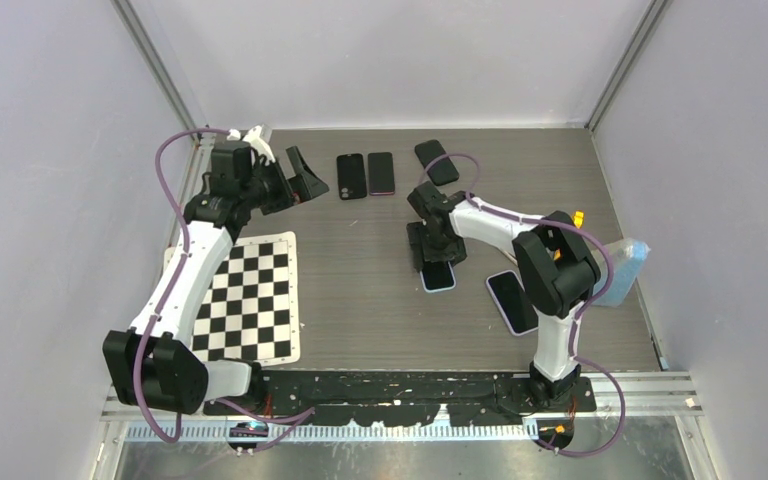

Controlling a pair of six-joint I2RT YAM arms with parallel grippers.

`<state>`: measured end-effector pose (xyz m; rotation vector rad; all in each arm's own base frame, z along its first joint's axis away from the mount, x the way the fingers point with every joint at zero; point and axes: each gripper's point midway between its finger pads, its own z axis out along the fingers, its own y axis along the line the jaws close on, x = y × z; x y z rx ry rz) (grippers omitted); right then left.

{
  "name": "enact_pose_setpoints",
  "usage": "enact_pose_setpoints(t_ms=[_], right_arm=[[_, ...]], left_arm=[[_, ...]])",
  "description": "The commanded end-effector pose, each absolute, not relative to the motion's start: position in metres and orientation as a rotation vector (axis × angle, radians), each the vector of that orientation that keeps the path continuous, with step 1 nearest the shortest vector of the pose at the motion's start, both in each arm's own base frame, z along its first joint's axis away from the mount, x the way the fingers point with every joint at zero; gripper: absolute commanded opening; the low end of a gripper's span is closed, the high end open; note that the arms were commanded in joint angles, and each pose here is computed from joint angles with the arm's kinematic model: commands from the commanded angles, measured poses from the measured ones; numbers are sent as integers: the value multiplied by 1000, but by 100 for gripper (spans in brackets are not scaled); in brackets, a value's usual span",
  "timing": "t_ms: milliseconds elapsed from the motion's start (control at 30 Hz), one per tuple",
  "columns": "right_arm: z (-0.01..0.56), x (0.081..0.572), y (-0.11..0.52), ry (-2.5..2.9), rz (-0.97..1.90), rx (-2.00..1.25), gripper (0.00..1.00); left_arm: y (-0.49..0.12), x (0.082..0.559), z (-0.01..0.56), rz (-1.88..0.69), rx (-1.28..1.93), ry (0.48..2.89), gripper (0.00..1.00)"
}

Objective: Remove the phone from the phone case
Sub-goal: Pick up the phone at the center of the board.

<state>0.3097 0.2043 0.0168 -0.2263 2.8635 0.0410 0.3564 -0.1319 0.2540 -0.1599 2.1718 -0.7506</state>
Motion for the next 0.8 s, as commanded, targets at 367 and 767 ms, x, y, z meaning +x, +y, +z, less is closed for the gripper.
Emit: enact_pose_setpoints(t_ms=[367, 767], right_arm=[[98, 351, 243, 2433, 406, -141, 40], [238, 336, 317, 2087, 1017, -230, 41]], left_arm=[[-133, 358, 281, -776, -155, 2086, 96], [-223, 353, 268, -1138, -88, 2066, 93]])
